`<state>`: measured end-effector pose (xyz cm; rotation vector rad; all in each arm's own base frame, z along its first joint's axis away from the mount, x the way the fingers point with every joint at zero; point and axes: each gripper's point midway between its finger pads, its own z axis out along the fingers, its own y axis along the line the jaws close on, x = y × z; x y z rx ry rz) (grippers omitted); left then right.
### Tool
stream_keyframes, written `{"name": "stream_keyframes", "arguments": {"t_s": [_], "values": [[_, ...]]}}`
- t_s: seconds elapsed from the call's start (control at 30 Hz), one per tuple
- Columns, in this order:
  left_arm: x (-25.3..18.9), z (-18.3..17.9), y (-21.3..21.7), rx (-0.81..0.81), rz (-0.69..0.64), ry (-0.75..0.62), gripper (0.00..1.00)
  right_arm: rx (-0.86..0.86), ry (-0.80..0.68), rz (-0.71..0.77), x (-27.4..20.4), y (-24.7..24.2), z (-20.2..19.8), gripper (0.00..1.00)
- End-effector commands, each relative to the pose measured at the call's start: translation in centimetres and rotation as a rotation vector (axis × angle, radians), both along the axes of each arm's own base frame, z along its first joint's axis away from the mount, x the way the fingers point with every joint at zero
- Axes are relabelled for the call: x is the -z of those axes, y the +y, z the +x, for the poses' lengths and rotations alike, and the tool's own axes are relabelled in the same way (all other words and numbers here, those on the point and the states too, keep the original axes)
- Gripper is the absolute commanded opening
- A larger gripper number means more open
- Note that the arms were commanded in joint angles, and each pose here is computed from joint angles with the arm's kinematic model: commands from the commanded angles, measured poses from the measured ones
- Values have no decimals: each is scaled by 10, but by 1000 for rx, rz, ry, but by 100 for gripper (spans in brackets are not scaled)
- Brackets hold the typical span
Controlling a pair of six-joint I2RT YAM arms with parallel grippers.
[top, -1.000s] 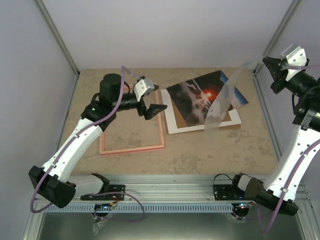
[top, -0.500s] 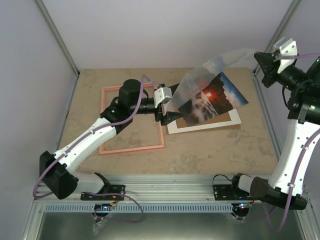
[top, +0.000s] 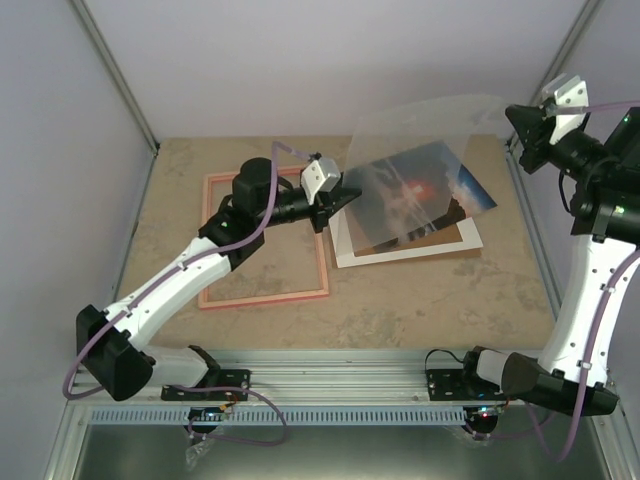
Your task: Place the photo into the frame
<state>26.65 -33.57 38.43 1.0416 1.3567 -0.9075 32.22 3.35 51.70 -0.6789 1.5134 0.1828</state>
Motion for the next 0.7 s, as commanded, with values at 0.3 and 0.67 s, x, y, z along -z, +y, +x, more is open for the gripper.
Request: {"name": "stream_keyframes", "arguments": {"t_s": [0.3,0.67], "values": [[-5,5,72,-50,-36,366,0,-45,287,248,91,-6,54,87],[118,25,128,-182,30,841,0,-55,561,394,191,19,107,95]]}}
